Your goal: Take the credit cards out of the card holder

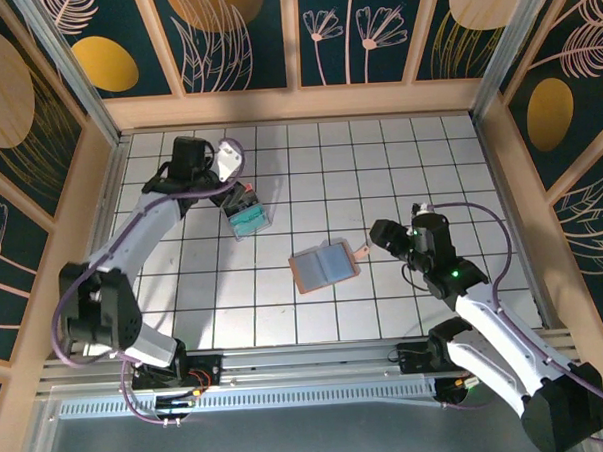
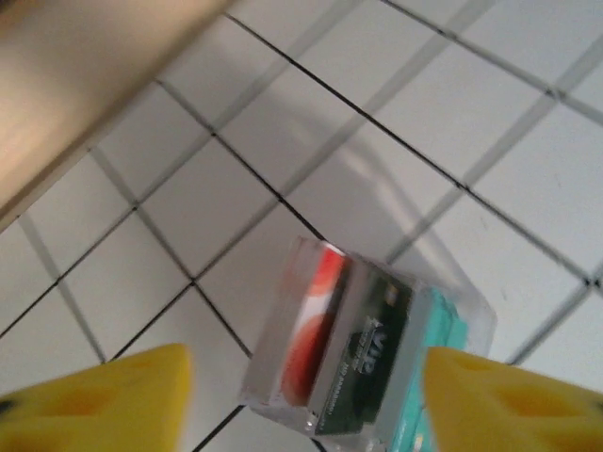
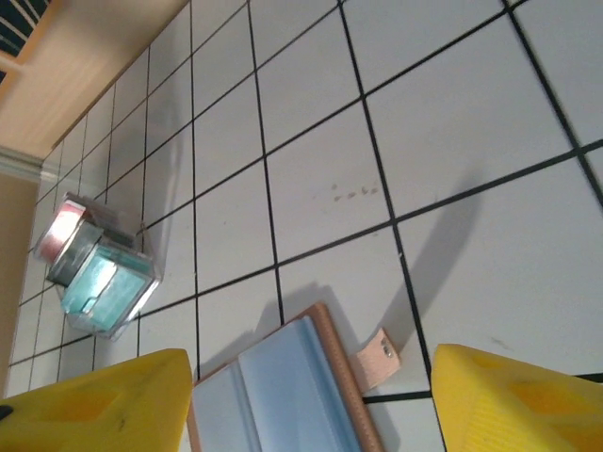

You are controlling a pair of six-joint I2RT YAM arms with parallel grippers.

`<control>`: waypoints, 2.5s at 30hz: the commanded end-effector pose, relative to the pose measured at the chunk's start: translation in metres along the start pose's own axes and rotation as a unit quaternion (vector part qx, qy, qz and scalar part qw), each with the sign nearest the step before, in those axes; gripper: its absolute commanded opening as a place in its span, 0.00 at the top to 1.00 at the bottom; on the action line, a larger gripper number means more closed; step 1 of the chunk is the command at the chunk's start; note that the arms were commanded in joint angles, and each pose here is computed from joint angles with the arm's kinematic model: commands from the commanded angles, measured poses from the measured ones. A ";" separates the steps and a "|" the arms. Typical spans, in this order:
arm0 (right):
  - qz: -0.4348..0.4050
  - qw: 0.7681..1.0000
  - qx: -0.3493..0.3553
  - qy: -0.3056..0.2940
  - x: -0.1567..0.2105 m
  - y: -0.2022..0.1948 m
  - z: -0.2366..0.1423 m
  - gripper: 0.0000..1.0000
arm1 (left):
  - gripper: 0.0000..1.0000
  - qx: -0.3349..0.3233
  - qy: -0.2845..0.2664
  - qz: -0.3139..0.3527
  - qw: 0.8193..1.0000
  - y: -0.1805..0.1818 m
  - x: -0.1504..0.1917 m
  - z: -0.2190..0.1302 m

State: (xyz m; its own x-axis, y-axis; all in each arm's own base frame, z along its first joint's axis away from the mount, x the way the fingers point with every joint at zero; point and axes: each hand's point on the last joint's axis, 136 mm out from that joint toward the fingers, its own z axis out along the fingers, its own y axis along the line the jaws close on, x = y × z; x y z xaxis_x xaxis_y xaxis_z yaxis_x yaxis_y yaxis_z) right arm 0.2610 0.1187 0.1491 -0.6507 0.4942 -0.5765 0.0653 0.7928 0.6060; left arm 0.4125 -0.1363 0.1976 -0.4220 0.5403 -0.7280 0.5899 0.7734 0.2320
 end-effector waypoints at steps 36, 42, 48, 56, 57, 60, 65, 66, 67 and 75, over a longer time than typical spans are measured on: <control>-0.092 0.924 0.194 -0.317 -0.136 -0.103 -0.059 0.01 | 0.01 -0.421 -0.149 -0.319 0.836 0.108 0.147 -0.082; -0.103 0.920 0.178 -0.333 -0.138 -0.102 -0.051 0.01 | 0.01 -0.417 -0.159 -0.305 0.841 0.110 0.142 -0.082; -0.128 0.912 0.169 -0.350 -0.141 -0.100 -0.047 0.01 | 0.01 -0.410 -0.176 -0.309 0.840 0.112 0.143 -0.085; -0.157 0.911 0.161 -0.346 -0.139 -0.099 -0.037 0.01 | 0.01 -0.415 -0.197 -0.331 0.824 0.122 0.150 -0.096; -0.159 0.911 0.159 -0.347 -0.139 -0.099 -0.036 0.01 | 0.01 -0.417 -0.202 -0.337 0.819 0.125 0.152 -0.100; -0.160 0.912 0.151 -0.347 -0.135 -0.100 -0.033 0.01 | 0.01 -0.421 -0.214 -0.342 0.813 0.129 0.154 -0.107; -0.160 0.914 0.151 -0.342 -0.132 -0.101 -0.031 0.01 | 0.01 -0.385 -0.229 -0.341 0.827 0.124 0.146 -0.095; -0.160 0.913 0.151 -0.343 -0.132 -0.101 -0.032 0.01 | 0.01 -0.373 -0.234 -0.340 0.831 0.121 0.144 -0.091; -0.160 0.912 0.152 -0.345 -0.132 -0.102 -0.033 0.01 | 0.01 -0.362 -0.238 -0.338 0.836 0.118 0.144 -0.088; -0.160 0.906 0.158 -0.359 -0.132 -0.103 -0.042 0.01 | 0.01 -0.310 -0.283 -0.292 0.859 0.094 0.135 -0.081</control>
State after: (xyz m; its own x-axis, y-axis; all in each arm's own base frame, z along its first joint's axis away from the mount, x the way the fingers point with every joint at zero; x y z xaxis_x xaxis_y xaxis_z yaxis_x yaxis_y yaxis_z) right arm 0.3121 -0.0373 0.1795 -0.0631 0.2548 -0.9649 0.2334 0.9438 0.2339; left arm 0.3516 0.0481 0.1474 -0.1227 -0.1337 -0.9834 -0.2495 0.9632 -0.0998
